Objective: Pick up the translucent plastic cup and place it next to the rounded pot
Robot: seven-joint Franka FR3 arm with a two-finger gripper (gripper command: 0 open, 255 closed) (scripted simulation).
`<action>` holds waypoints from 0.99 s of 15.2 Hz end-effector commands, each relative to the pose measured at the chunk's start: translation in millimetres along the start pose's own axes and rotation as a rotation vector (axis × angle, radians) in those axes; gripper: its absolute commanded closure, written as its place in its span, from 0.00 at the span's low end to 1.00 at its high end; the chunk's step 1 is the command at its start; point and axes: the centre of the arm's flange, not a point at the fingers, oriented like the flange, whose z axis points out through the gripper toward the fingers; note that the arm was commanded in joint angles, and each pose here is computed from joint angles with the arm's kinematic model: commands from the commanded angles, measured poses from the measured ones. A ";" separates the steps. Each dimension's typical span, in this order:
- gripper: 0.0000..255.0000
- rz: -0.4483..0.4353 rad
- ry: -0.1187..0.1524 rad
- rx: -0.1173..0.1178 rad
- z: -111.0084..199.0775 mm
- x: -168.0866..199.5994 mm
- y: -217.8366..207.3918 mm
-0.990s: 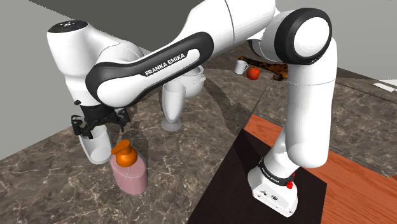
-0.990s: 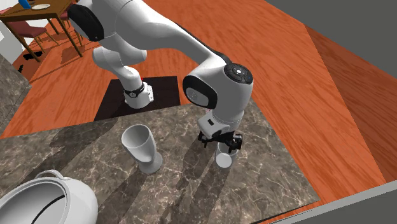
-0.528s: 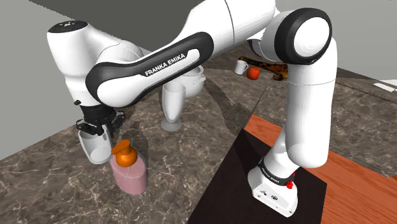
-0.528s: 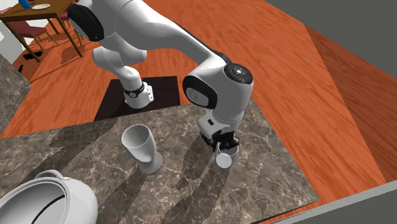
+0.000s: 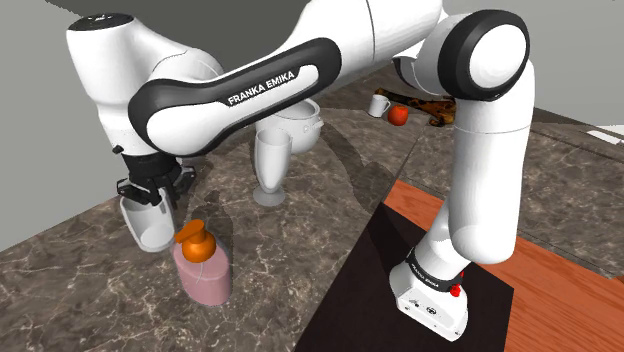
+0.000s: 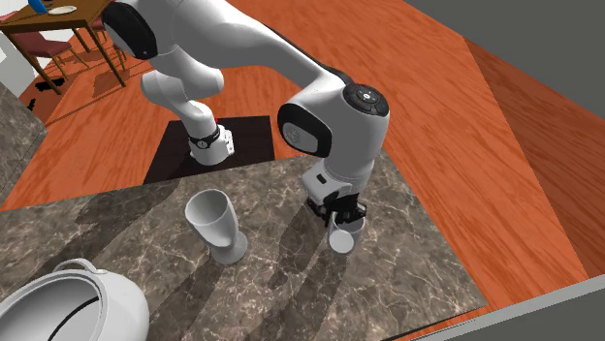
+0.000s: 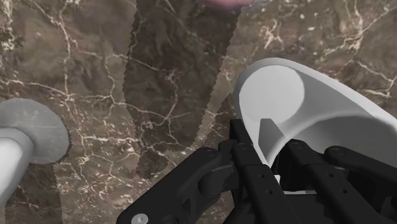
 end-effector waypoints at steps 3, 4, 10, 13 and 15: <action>1.00 0.000 0.000 0.000 -20.5 0.9 0.4; 1.00 0.000 0.000 0.000 -25.8 1.2 0.6; 1.00 0.000 0.000 0.000 -57.4 2.9 2.0; 1.00 0.000 0.000 0.000 -73.2 3.8 2.7; 1.00 0.000 0.000 0.000 -83.7 4.3 3.2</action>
